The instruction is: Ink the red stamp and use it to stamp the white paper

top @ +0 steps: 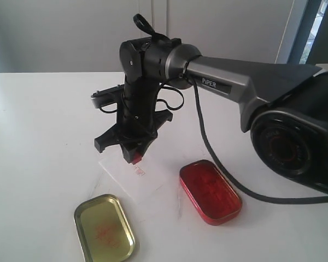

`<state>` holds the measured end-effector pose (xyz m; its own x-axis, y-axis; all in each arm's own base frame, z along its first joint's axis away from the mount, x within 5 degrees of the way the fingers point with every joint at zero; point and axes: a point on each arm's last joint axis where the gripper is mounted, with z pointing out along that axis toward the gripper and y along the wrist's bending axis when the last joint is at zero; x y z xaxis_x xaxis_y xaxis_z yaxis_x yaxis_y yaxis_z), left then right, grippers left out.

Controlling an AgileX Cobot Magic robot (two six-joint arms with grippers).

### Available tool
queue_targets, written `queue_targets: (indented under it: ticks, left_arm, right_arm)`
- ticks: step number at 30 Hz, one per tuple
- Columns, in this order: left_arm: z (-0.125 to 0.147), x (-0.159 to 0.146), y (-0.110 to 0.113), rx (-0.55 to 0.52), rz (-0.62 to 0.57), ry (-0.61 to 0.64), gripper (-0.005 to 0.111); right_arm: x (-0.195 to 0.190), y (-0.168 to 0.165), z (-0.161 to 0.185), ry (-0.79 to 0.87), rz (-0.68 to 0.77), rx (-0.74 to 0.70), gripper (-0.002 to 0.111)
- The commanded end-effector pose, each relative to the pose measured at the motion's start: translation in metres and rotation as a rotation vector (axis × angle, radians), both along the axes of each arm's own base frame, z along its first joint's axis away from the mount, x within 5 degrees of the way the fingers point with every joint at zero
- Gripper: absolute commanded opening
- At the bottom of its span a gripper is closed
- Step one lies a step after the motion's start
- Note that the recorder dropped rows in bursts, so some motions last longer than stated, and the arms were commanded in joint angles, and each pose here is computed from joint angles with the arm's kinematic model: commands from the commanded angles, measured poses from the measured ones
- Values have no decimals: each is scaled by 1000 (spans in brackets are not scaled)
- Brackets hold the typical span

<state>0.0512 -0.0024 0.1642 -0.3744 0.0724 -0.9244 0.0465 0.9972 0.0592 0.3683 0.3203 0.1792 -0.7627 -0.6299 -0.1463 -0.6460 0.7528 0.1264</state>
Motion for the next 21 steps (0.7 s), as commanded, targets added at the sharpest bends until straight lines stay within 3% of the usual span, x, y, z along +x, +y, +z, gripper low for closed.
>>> queue_targets:
  ticks: [1, 10, 21]
  left_arm:
    - [0, 0, -1, -12, -5, -4, 0]
    - [0, 0, -1, -12, -5, -4, 0]
    - [0, 0, -1, -12, -5, -4, 0]
  right_arm:
    - [-11, 7, 17, -25, 28, 21, 0]
    - [-43, 25, 34, -46, 146, 27, 0]
    - [-79, 29, 32, -15, 293, -10, 0]
